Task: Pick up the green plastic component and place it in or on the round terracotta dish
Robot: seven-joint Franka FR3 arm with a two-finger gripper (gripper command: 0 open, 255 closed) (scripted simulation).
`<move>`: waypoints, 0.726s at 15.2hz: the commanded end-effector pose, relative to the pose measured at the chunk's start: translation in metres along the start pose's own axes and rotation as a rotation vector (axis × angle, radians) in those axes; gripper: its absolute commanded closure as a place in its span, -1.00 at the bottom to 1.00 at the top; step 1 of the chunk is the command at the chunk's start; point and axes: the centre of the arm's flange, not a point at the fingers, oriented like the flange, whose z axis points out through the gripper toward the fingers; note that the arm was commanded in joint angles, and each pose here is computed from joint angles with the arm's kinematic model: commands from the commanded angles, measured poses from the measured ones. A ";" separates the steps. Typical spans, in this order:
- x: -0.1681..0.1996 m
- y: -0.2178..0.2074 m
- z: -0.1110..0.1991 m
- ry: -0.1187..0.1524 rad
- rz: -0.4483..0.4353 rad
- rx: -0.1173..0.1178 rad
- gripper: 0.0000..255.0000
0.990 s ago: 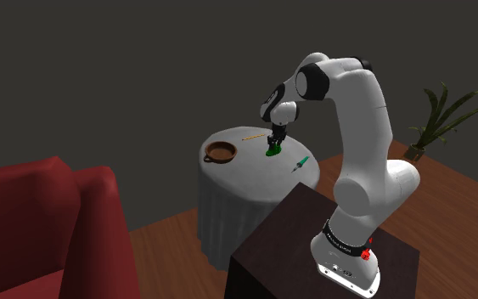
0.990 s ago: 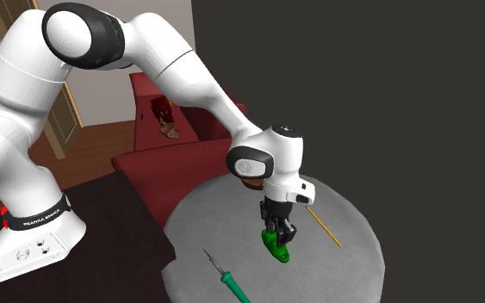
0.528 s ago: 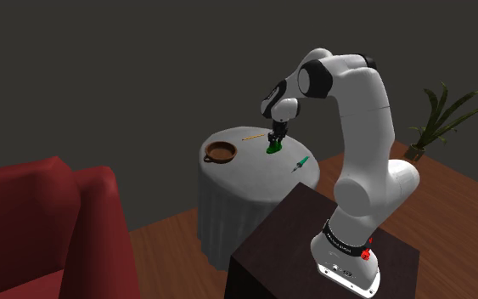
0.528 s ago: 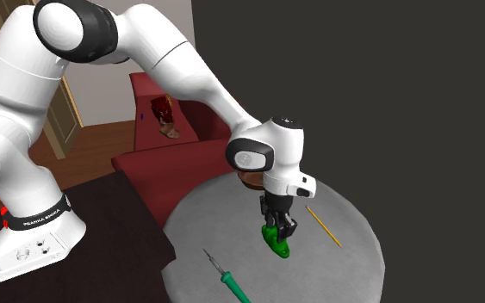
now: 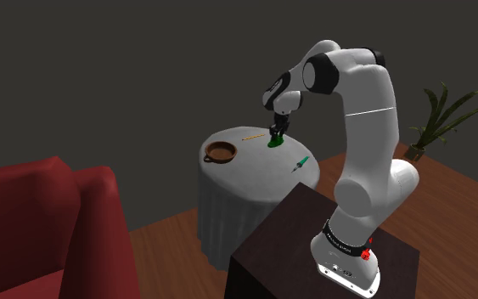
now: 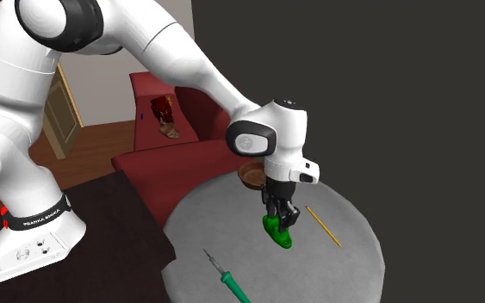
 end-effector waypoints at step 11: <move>0.002 -0.009 -0.058 0.000 0.000 0.000 1.00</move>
